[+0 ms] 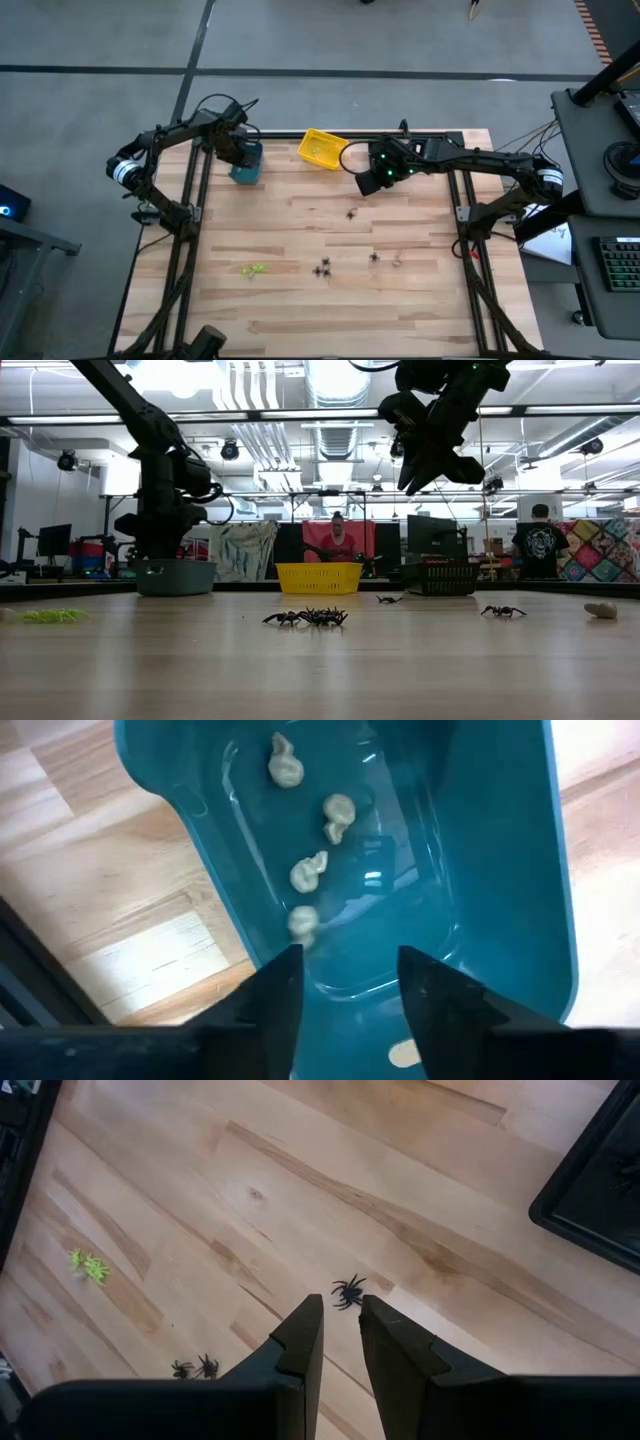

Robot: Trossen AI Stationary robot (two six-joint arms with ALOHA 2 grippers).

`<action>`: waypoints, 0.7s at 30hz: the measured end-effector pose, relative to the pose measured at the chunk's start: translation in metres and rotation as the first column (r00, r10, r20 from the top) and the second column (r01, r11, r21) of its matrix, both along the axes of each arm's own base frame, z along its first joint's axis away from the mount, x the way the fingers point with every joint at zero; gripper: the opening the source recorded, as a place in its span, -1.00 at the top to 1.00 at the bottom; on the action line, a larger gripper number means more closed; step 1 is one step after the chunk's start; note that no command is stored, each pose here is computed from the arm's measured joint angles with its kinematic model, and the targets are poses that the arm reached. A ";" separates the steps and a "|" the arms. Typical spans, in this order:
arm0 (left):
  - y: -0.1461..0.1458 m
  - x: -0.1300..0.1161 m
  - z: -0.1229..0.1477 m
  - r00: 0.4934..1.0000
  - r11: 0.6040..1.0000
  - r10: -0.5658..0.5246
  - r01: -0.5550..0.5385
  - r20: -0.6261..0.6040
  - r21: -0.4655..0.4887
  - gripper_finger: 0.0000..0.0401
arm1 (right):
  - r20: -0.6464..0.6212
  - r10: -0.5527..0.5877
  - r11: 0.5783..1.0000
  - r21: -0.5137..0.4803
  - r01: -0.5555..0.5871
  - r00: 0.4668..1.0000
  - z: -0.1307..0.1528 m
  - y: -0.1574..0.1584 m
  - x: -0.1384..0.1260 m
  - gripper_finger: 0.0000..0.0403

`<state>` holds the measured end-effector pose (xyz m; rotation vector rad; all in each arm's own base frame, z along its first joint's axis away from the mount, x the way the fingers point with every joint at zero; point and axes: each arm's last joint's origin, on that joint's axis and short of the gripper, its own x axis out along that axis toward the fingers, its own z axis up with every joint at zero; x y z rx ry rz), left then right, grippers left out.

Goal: Sort Halloween decoration
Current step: Put the black spider toy into the black bin

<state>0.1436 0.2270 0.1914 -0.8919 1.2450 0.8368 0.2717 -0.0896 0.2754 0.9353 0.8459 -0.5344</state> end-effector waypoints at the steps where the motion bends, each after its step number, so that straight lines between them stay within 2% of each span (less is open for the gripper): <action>1: 0.000 0.000 0.001 1.000 1.000 0.000 0.000 0.002 0.003 0.21 | 0.000 0.000 1.000 0.000 0.000 1.000 0.000 0.000 0.000 0.69; 6: -0.006 -0.001 0.014 0.999 1.000 0.001 -0.002 0.048 0.015 0.14 | 0.001 -0.012 1.000 0.010 0.012 1.000 0.000 0.000 0.000 0.69; 14: -0.035 0.007 0.069 0.976 0.979 -0.051 0.006 0.212 0.205 0.20 | 0.007 -0.068 0.996 0.062 0.067 0.998 0.000 0.000 0.000 0.69; 17: -0.052 0.014 0.089 0.947 0.956 -0.116 0.025 0.299 0.292 0.21 | 0.029 -0.070 0.996 0.065 0.068 0.997 0.006 0.000 0.002 0.69; 21: -0.077 0.026 0.108 0.887 0.907 -0.263 0.093 0.381 0.410 0.21 | 0.071 -0.048 0.998 0.039 0.045 0.996 0.019 -0.001 0.005 0.69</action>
